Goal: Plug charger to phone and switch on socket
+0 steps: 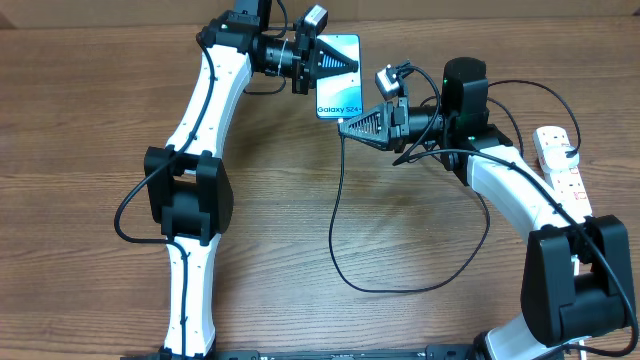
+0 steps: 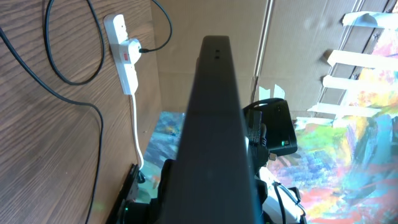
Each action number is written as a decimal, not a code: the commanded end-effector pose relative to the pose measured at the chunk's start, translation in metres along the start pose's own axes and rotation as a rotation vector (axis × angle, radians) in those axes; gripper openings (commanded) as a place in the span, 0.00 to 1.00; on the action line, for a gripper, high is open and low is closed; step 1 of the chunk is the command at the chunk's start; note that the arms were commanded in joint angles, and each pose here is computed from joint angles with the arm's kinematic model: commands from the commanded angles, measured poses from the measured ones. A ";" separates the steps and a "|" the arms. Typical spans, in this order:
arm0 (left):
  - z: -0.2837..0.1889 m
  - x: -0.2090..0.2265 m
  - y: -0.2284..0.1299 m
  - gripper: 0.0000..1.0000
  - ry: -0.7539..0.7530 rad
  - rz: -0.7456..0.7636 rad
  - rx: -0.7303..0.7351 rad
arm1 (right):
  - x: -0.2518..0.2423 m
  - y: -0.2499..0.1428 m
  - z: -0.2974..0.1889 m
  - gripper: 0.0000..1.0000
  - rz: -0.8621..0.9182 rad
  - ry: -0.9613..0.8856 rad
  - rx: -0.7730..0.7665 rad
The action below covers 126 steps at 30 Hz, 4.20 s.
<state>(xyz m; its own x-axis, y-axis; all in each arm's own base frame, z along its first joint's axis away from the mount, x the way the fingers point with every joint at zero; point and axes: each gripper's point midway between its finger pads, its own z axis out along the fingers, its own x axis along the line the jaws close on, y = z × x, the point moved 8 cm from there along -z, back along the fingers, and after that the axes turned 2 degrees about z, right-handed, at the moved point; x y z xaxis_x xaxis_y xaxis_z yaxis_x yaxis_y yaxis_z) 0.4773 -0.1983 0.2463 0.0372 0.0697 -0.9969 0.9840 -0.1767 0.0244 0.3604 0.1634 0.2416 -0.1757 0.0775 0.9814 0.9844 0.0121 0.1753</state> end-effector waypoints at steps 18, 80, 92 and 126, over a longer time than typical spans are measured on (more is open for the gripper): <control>0.019 -0.025 -0.010 0.04 -0.025 0.106 0.047 | 0.014 0.007 0.001 0.04 -0.060 -0.023 -0.064; 0.018 -0.013 -0.015 0.04 0.059 0.123 0.024 | 0.006 0.015 -0.034 0.92 -0.055 -0.035 -0.117; -0.007 0.004 -0.018 0.04 0.191 0.010 -0.037 | -0.058 -0.020 -0.093 0.94 0.107 -0.317 -0.199; -0.003 -0.019 -0.066 0.04 0.072 0.161 0.075 | -0.105 -0.087 -0.099 0.09 0.296 -1.287 -0.094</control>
<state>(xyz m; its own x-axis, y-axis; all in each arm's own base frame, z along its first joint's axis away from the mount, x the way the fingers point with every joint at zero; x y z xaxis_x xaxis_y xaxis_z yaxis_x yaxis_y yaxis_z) 0.4218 -0.1808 0.2289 0.0929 0.1928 -0.9768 0.9647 -0.2604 0.0403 0.2953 0.0584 0.1118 0.2198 0.9521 0.2126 0.9755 -0.2168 -0.0373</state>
